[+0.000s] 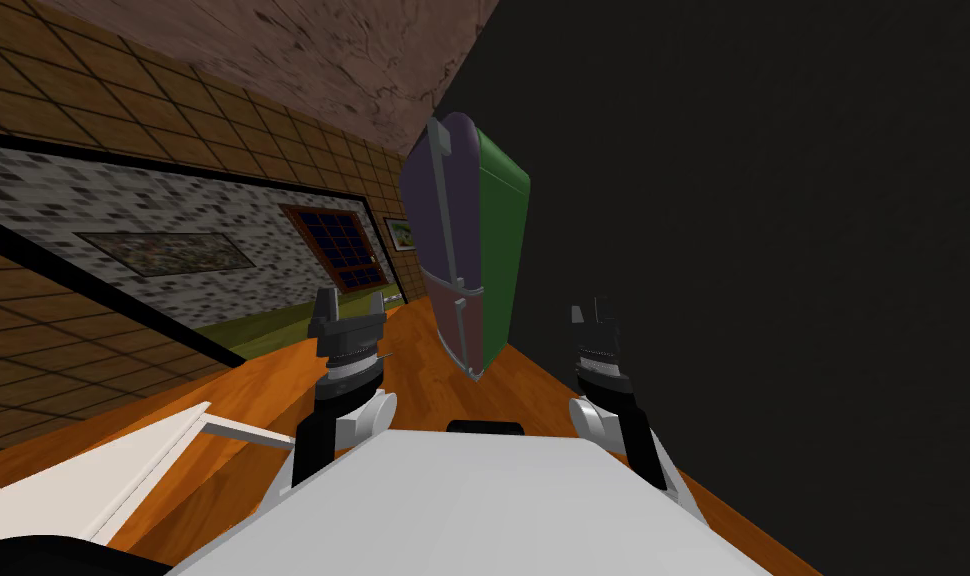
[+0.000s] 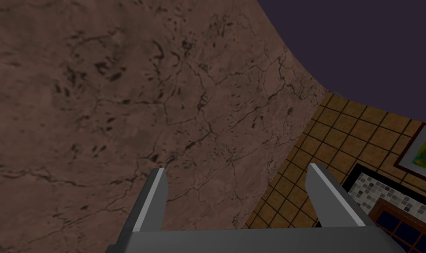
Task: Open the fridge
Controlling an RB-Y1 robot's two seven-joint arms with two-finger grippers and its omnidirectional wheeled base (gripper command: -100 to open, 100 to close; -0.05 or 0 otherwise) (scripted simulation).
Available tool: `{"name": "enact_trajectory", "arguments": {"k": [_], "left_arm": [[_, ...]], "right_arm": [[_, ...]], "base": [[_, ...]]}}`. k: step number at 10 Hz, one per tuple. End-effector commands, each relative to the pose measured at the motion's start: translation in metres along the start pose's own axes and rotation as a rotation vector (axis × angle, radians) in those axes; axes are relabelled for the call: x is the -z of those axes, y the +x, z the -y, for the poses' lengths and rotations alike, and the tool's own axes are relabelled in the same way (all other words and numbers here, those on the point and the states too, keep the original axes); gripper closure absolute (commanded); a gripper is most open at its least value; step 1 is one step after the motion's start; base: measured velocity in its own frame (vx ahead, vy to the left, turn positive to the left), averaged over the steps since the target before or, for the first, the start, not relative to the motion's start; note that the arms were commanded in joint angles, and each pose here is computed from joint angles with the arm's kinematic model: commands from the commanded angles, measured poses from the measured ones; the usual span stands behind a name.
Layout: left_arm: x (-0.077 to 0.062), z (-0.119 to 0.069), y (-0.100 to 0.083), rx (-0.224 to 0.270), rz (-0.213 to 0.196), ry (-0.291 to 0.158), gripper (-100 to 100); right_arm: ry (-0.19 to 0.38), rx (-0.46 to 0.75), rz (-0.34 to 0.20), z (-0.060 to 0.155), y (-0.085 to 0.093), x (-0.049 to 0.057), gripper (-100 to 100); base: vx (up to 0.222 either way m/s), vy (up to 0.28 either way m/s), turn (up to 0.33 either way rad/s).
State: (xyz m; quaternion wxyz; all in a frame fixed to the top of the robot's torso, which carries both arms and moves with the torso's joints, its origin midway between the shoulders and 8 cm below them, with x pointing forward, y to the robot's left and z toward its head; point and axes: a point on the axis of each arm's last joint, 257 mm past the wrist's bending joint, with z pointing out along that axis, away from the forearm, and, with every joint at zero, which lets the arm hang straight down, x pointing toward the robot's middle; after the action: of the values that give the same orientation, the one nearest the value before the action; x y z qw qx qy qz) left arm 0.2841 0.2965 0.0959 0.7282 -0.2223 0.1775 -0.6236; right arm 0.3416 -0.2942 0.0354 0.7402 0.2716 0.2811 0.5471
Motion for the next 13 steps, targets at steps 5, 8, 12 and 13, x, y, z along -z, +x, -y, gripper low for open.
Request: {"name": "enact_trajectory", "arguments": {"k": [5, 8, 12, 13], "left_arm": [[0.000, 0.000, 0.000, 0.000, 0.000, 0.000, 0], [0.000, 0.000, 0.000, 0.000, 0.000, 0.000, 0], [-0.002, -0.007, 0.004, 0.000, -0.051, -0.028, -100], [-0.002, -0.010, 0.003, 0.002, -0.059, -0.041, -100]], "right_arm": [[0.000, 0.000, 0.000, 0.000, 0.000, 0.000, 0], [0.000, 0.000, 0.000, 0.000, 0.000, 0.000, 0], [0.000, 0.000, 0.000, 0.000, 0.000, 0.000, 0], [0.000, 0.000, 0.000, 0.000, 0.000, 0.000, 0]], "base": [[0.000, 0.000, 0.000], [0.000, 0.000, 0.000], [0.024, -0.018, 0.033], [0.064, -0.048, 0.071]]}}
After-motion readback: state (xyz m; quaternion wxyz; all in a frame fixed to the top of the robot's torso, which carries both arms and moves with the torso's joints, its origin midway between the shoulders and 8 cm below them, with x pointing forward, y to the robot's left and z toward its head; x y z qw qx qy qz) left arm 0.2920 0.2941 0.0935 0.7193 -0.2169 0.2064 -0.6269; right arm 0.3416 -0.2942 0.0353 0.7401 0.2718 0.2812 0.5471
